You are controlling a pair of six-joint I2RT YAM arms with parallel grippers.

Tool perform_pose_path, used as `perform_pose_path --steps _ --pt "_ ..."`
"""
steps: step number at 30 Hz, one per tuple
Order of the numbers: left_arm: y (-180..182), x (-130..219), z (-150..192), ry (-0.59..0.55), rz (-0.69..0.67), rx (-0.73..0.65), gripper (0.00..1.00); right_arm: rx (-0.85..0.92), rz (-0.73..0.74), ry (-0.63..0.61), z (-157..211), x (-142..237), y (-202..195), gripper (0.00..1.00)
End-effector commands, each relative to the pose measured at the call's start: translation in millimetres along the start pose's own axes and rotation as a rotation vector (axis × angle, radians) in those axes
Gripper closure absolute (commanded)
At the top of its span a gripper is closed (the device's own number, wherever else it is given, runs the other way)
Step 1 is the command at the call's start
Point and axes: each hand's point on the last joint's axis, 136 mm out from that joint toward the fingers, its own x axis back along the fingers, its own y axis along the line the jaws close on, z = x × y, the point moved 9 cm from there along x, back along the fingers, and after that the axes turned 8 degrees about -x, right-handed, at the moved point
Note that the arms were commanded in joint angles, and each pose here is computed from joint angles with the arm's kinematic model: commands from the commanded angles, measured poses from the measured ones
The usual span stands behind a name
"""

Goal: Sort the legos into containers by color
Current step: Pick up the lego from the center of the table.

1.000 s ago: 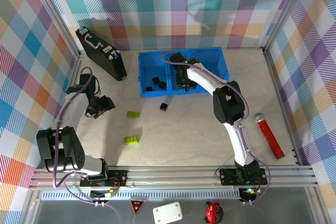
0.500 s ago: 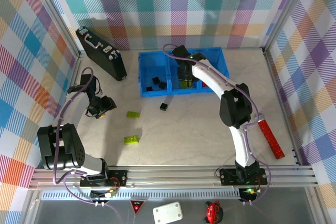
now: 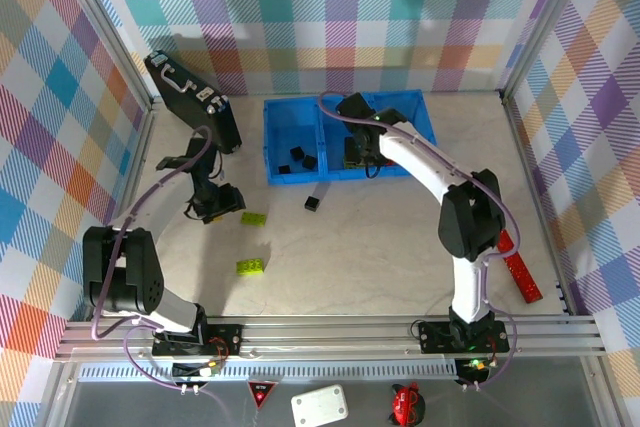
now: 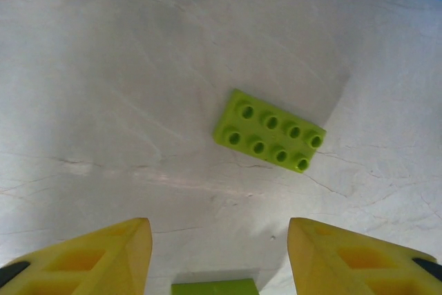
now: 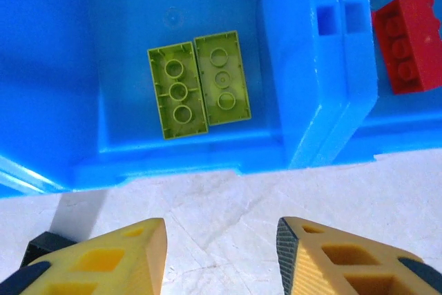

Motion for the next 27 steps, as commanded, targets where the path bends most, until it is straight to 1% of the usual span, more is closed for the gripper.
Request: perform_pose_path --steps 1,7,20,27 --pt "-16 -2 -2 0.02 -0.039 -0.038 0.45 -0.024 -0.036 -0.032 3 23 -5 0.52" --pt "-51 -14 -3 0.051 -0.075 -0.154 0.44 -0.027 -0.02 -0.043 14 34 -21 0.52" --pt "-137 -40 -9 0.063 -0.073 -0.31 0.44 -0.081 0.028 -0.071 32 54 -68 0.52" --pt "-171 -54 -10 0.074 -0.071 -0.369 0.44 -0.127 0.048 -0.085 43 65 -102 0.51"
